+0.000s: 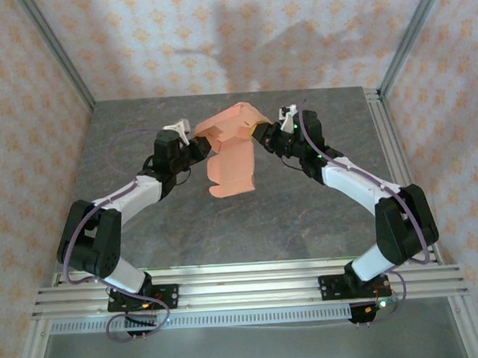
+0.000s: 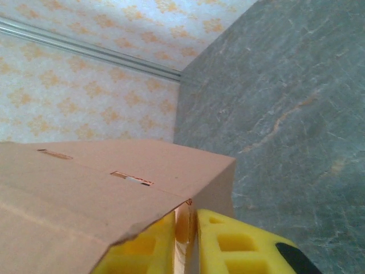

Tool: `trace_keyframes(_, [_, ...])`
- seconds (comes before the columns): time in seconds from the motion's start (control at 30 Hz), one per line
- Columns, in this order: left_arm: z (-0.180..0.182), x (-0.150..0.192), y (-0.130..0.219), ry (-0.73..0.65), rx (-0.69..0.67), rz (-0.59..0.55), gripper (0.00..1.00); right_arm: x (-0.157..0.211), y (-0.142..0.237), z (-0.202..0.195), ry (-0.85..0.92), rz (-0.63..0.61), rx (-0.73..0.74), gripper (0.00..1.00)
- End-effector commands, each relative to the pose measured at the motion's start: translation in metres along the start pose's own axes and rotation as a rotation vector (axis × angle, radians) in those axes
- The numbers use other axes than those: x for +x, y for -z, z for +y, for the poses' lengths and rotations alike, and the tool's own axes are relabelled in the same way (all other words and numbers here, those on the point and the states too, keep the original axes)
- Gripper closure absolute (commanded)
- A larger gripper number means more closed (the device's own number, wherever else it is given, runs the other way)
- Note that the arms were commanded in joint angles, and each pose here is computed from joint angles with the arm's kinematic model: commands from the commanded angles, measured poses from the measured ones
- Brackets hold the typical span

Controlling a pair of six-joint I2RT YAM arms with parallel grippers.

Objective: Fold the paper box

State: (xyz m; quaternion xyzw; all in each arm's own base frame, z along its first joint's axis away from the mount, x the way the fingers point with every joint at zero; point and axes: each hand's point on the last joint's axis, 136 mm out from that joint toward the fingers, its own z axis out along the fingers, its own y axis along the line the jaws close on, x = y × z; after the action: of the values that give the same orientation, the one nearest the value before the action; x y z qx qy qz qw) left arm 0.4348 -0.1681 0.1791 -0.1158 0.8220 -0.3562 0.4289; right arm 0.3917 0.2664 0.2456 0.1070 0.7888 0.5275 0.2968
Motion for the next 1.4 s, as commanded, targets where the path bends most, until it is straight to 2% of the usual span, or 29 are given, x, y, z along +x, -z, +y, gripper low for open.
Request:
trace_keyframes(0.0, [-0.022, -0.020, 0.007, -0.071, 0.016, -0.053, 1.00, -0.006, -0.001, 0.003, -0.005, -0.016, 0.024, 0.89])
trace_keyframes(0.1, [-0.024, -0.020, 0.006, -0.081, 0.010, -0.052, 1.00, -0.006, -0.003, 0.001, -0.015, -0.008, 0.034, 1.00])
trace_keyframes(0.17, [-0.023, -0.020, 0.006, -0.082, 0.007, -0.053, 1.00, -0.006, -0.002, 0.002, -0.018, -0.012, 0.037, 1.00])
trace_keyframes(0.2, [-0.023, -0.019, 0.006, -0.080, 0.004, -0.053, 1.00, -0.007, -0.002, 0.001, -0.021, -0.016, 0.040, 0.97])
trace_keyframes(0.27, [-0.022, -0.020, 0.006, -0.080, 0.003, -0.056, 1.00, -0.007, -0.001, 0.001, -0.028, -0.020, 0.044, 0.79])
trace_keyframes(0.3, [-0.022, -0.020, 0.006, -0.079, 0.001, -0.056, 1.00, -0.007, -0.001, 0.000, -0.031, -0.024, 0.047, 0.74])
trace_keyframes(0.47, [-0.023, -0.020, 0.005, -0.080, 0.004, -0.057, 1.00, -0.004, -0.004, -0.007, -0.039, -0.014, 0.058, 0.73])
trace_keyframes(0.63, [-0.023, -0.019, 0.005, -0.086, -0.001, -0.055, 1.00, -0.003, -0.006, -0.011, -0.041, -0.010, 0.070, 1.00])
trace_keyframes(0.77, [-0.018, -0.019, 0.005, -0.086, -0.023, -0.060, 1.00, -0.005, -0.001, -0.006, -0.015, -0.025, 0.063, 0.99])
trace_keyframes(0.87, [-0.011, -0.019, 0.005, -0.076, -0.057, -0.065, 1.00, -0.010, 0.009, -0.001, 0.030, -0.065, 0.073, 0.67])
trace_keyframes(1.0, [0.000, -0.020, 0.006, -0.059, -0.114, -0.077, 1.00, -0.015, 0.027, -0.003, 0.091, -0.112, 0.131, 0.47])
trace_keyframes(1.13, [0.008, -0.021, 0.007, -0.056, -0.150, -0.097, 1.00, -0.018, 0.047, 0.002, 0.159, -0.137, 0.199, 0.40])
trace_keyframes(1.37, [0.024, -0.023, 0.013, -0.140, -0.299, -0.176, 1.00, -0.026, 0.071, 0.033, 0.319, -0.173, 0.334, 0.41])
